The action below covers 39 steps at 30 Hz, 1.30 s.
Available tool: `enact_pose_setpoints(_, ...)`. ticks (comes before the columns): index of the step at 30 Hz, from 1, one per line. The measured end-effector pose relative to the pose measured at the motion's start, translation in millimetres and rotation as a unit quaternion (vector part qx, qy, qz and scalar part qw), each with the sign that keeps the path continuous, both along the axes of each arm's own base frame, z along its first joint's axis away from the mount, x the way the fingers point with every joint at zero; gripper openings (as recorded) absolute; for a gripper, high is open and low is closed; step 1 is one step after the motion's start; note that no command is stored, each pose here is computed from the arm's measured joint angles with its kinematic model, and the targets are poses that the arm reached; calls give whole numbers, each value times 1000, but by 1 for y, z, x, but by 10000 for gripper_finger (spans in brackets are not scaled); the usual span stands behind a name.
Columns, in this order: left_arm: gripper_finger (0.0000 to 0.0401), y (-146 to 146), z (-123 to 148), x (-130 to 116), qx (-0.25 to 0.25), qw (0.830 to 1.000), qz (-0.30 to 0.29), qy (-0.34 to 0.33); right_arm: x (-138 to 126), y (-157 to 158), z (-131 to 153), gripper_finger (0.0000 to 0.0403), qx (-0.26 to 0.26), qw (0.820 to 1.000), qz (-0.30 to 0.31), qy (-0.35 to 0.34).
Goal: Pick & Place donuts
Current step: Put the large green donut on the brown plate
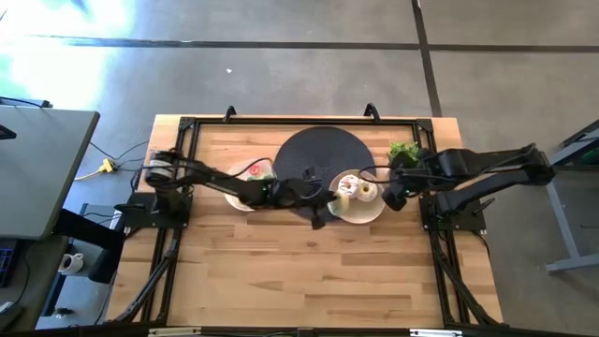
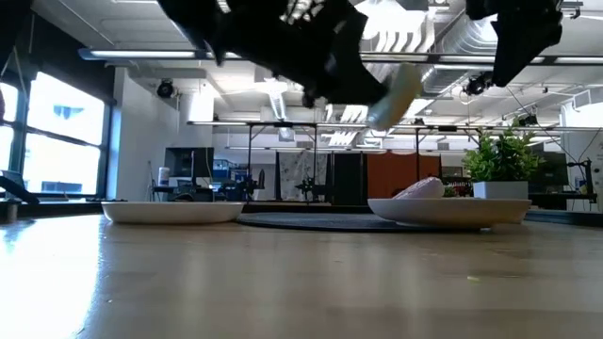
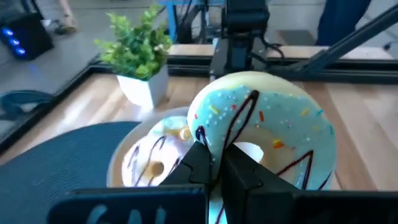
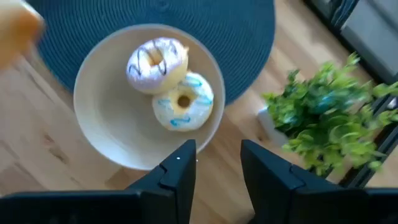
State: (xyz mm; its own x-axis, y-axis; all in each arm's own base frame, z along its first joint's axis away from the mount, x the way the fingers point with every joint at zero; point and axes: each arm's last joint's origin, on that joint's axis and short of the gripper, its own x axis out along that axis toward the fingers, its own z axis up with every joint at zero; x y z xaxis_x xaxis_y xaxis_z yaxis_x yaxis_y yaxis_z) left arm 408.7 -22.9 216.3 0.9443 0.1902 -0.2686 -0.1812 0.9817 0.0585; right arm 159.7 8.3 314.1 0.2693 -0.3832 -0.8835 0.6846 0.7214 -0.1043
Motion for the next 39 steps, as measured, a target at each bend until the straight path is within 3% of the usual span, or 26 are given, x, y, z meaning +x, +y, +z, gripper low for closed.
enact_pose_setpoints(6,3,17,-17,39,-49,998,24,9,-7,2,5,124,-32,999,6,-22)
enact_pose_setpoints(12,16,14,-35,75,-48,997,11,51,-4,3,4,124,-33,999,6,-19)
enact_pose_setpoints(17,42,13,-42,90,-46,995,14,89,-4,3,4,124,-33,999,8,-19)
enact_pose_setpoints(22,61,16,-47,95,-17,993,9,119,-4,3,4,124,-33,999,9,-19)
enact_pose_setpoints(26,86,20,-35,98,2,995,5,98,-4,3,4,124,-34,999,9,-19)
enact_pose_setpoints(34,171,22,-45,94,-2,990,0,142,-3,3,4,124,-32,999,9,-24)
enact_pose_setpoints(39,200,22,-48,90,-2,986,-1,168,-2,3,4,124,-32,999,9,-26)
